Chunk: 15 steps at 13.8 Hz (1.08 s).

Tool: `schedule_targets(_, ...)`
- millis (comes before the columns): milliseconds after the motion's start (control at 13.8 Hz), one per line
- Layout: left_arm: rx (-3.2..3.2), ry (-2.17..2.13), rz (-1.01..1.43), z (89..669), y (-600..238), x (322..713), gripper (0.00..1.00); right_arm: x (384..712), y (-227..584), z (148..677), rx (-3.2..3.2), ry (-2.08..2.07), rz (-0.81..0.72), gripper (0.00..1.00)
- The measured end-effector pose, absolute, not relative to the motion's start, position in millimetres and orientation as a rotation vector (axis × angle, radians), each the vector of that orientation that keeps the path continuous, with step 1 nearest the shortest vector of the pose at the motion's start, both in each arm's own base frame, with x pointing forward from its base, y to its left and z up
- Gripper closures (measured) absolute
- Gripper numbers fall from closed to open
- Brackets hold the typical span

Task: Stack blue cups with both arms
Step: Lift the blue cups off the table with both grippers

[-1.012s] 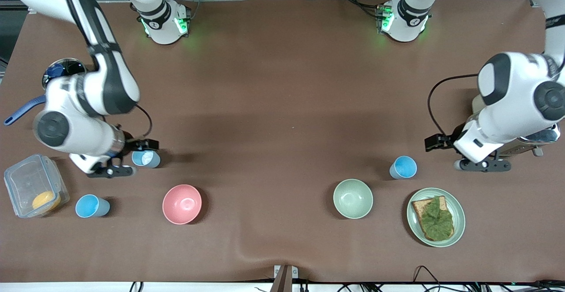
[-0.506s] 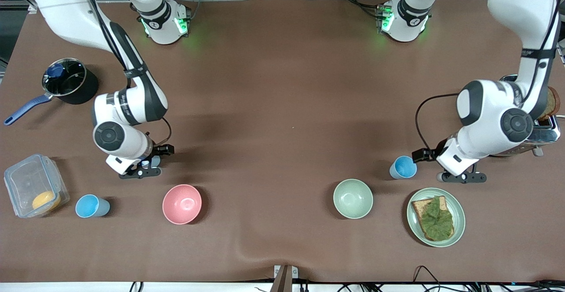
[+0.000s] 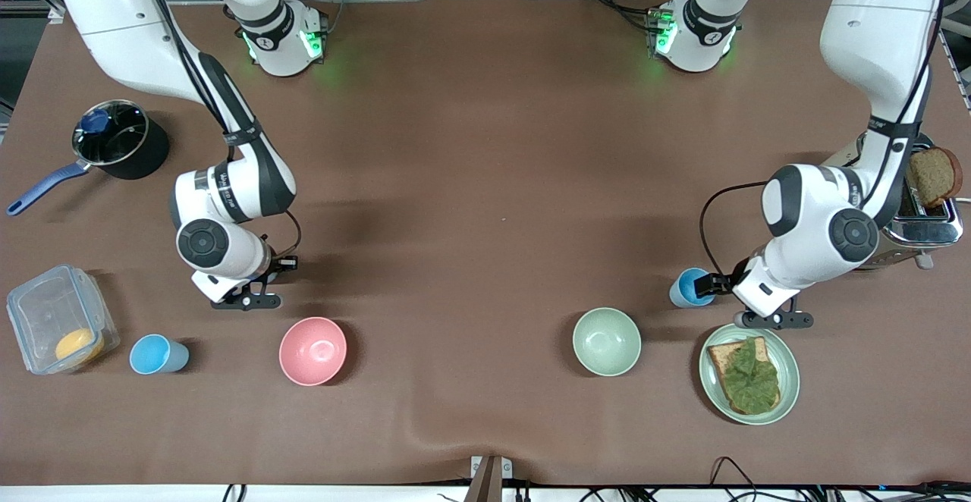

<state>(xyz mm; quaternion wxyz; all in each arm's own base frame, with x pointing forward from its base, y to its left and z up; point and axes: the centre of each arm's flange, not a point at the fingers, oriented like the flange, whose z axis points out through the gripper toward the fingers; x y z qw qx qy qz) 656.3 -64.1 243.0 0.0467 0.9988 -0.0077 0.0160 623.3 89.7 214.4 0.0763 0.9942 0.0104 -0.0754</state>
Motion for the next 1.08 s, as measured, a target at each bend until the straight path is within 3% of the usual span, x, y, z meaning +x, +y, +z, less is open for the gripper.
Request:
schedule_targets(145,3.045,-0.029,0.036,231.8,-67.6,656.1,0.00,633.9,92.4,235.1,2.960,0.023,-0.263,0.97)
schedule_targets(217,3.044,-0.029,0.030,226.7,-68.5,656.0,0.06,638.8,99.3,248.7,2.947,0.029,-0.286,0.97)
schedule_targets(506,3.042,-0.004,0.015,215.7,-68.9,656.5,0.50,641.2,173.0,300.0,2.962,0.063,-0.356,0.97)
schedule_targets(795,3.041,0.007,0.063,230.9,-65.3,664.7,0.91,613.5,272.6,313.6,3.102,-0.230,-0.447,0.97)
schedule_targets(867,3.040,0.011,0.083,238.3,-63.7,667.3,0.97,605.8,299.4,312.0,3.123,-0.334,-0.441,0.97)
schedule_targets(1084,3.038,0.054,0.141,263.6,-60.0,671.8,0.97,586.3,372.4,293.5,3.193,-0.572,-0.385,0.97)
